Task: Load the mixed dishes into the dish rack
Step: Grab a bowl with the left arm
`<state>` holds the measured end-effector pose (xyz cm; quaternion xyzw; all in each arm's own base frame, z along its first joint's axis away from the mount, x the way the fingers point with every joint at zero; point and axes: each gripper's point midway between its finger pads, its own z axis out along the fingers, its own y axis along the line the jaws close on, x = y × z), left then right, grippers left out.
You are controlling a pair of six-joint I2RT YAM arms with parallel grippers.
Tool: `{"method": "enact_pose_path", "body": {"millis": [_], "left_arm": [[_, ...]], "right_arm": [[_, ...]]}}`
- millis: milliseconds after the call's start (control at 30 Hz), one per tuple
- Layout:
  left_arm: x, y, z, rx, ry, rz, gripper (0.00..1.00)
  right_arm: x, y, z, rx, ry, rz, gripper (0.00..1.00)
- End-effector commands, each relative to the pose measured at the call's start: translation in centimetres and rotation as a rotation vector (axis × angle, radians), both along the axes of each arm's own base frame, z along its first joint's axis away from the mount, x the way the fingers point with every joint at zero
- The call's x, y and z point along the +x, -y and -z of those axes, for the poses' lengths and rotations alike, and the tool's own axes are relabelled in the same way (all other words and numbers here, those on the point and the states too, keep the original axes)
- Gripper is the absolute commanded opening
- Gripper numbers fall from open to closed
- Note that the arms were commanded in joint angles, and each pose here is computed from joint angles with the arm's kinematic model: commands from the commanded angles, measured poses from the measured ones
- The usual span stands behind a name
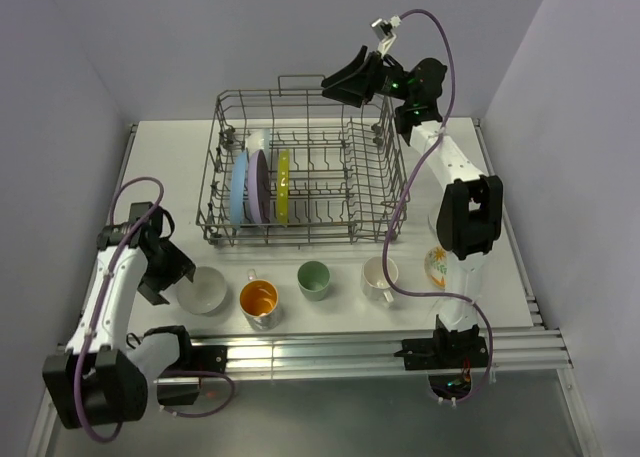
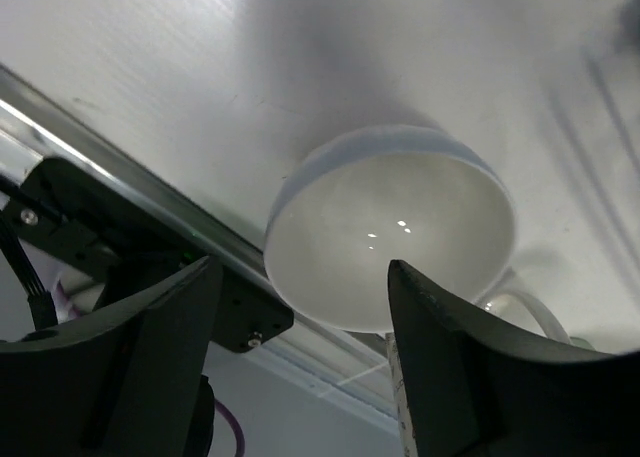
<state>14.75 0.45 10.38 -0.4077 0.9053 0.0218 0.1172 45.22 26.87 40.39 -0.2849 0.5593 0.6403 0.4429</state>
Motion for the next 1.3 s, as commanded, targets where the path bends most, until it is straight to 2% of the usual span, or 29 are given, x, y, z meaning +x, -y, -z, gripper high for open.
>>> {"method": "enact_pose_path", "body": {"millis": [0,67,233,500,733,833,1033,1100,1267], "left_arm": [[-1.2,-0.2,0.8,-0.004,-0.134,-0.074,0.72],[-1.2,-0.3,1.3,-0.005,-0.174,-0.088,0.70],[0.2,-1.2,1.3,-0.008,-0.165,-0.053,0.68],[1.5,-0.3,2.9,-0.149,-0.170,0.016,0.63],[2.5,0.0,3.3,-0.181,-0.175,0.038,0.62],[2.4,0.1,3.7,-0.186,-0.187,0.031,0.54],[2.4,0.1,3.7,-0.188,-0.169,-0.001,0.49],[2.6,0.2,3.7,-0.194,-0.156,-0.023,0.42],[2.6,0.1,3.7,-0.194,-0.136,-0.061,0.34]], "right_arm": [[-0.6,0.6,-0.8,0.020,0.048,-0.013,1.00],[-0.7,0.8,-0.7,0.028,0.040,-0.017,1.00],[-0.7,1.4,-0.7,0.033,0.037,-0.018,1.00],[0.1,2.3,-0.8,0.042,0.036,0.004,1.00],[0.3,2.5,-0.6,0.043,0.031,0.007,1.00],[0.4,2.6,-0.7,0.043,0.033,0.008,1.00],[0.6,2.7,-0.6,0.044,0.031,0.012,1.00],[0.6,2.8,-0.6,0.044,0.031,0.014,1.00],[0.7,2.9,-0.6,0.044,0.033,0.015,1.00]]}}
